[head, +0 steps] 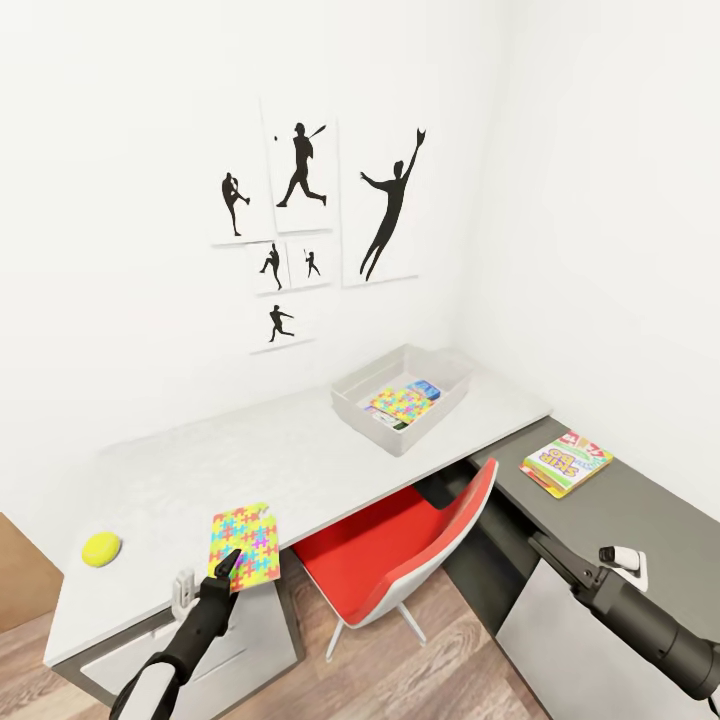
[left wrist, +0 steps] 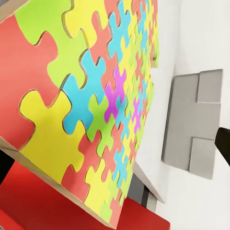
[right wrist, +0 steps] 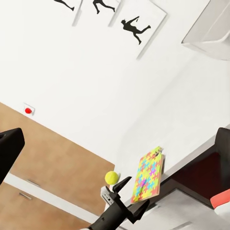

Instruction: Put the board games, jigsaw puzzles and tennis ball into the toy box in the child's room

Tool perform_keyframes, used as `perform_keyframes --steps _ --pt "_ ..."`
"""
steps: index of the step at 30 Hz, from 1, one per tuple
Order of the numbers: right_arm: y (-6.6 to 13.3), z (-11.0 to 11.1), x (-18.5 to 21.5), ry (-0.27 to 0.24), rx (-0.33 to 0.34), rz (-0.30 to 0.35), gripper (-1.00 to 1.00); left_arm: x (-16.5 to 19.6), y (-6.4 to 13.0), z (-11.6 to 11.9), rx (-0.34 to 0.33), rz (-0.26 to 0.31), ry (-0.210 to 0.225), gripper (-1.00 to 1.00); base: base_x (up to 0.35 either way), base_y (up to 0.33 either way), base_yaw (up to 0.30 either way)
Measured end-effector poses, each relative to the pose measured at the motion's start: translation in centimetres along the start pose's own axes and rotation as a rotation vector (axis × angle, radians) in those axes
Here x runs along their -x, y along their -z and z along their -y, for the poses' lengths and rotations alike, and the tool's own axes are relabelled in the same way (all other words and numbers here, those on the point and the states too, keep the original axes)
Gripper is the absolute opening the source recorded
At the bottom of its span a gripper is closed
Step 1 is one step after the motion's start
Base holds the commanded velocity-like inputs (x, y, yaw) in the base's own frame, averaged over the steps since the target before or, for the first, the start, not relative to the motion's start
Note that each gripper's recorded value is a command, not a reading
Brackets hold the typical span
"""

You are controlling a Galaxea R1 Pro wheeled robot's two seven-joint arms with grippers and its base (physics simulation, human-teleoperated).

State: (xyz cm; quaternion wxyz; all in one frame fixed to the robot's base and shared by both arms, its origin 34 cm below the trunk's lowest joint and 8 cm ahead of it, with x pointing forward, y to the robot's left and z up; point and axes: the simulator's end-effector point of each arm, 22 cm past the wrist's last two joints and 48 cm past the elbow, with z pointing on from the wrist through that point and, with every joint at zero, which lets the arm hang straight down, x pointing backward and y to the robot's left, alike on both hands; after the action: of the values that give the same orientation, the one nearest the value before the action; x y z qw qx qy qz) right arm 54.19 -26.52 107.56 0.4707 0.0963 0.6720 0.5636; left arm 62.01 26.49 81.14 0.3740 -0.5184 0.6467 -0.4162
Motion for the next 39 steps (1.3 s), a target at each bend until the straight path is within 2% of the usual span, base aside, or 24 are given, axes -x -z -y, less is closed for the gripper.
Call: perform_keyframes --steps 1,2,13,19,24,27,30,32,35,39 --pt "0.0 0.0 0.0 0.0 0.0 0.0 1.0 0.0 0.0 0.0 -0.001 -0.001 0.001 1.0 0.0 0.0 0.0" --pt "0.0 0.0 0.0 0.001 -0.001 0.0 1.0 0.0 0.0 0.0 -0.002 -0.002 0.002 -1.0 0.0 0.0 0.0" --pt "0.1 0.0 0.1 0.001 -0.001 0.001 1.0 0.0 0.0 0.1 -0.004 -0.003 0.023 -1.0 0.0 0.0 0.0" --pt "0.1 0.0 0.1 0.002 -0.002 0.001 1.0 -0.3 0.0 0.4 -0.009 -0.022 0.003 -1.0 0.0 0.0 0.0" --pt "0.1 0.0 0.1 0.002 -0.002 0.001 1.0 -1.9 0.1 1.6 -0.042 -0.126 0.051 -1.0 0.0 0.0 0.0" --pt "0.0 0.0 0.0 0.001 -0.002 0.0 1.0 -2.2 0.3 4.6 -0.122 -0.186 0.065 -1.0 0.0 0.0 0.0" --pt "-0.2 0.0 -0.2 -0.002 -0.001 -0.005 1.0 -2.1 0.8 7.3 -0.184 -0.252 0.061 -1.0 0.0 0.0 0.0" --pt "-0.2 0.0 -0.2 -0.001 -0.001 -0.005 1.0 -1.4 1.3 8.1 -0.199 -0.278 0.051 -1.0 0.0 0.0 0.0" --pt "-0.1 0.0 -0.2 0.0 0.0 -0.004 1.0 -0.2 1.8 8.8 -0.204 -0.3 0.03 -1.0 0.0 0.0 0.0" --pt "-0.1 0.1 -0.1 -0.001 -0.002 -0.003 1.0 1.1 2.8 9.7 -0.204 -0.358 0.017 -1.0 0.0 0.0 0.0"
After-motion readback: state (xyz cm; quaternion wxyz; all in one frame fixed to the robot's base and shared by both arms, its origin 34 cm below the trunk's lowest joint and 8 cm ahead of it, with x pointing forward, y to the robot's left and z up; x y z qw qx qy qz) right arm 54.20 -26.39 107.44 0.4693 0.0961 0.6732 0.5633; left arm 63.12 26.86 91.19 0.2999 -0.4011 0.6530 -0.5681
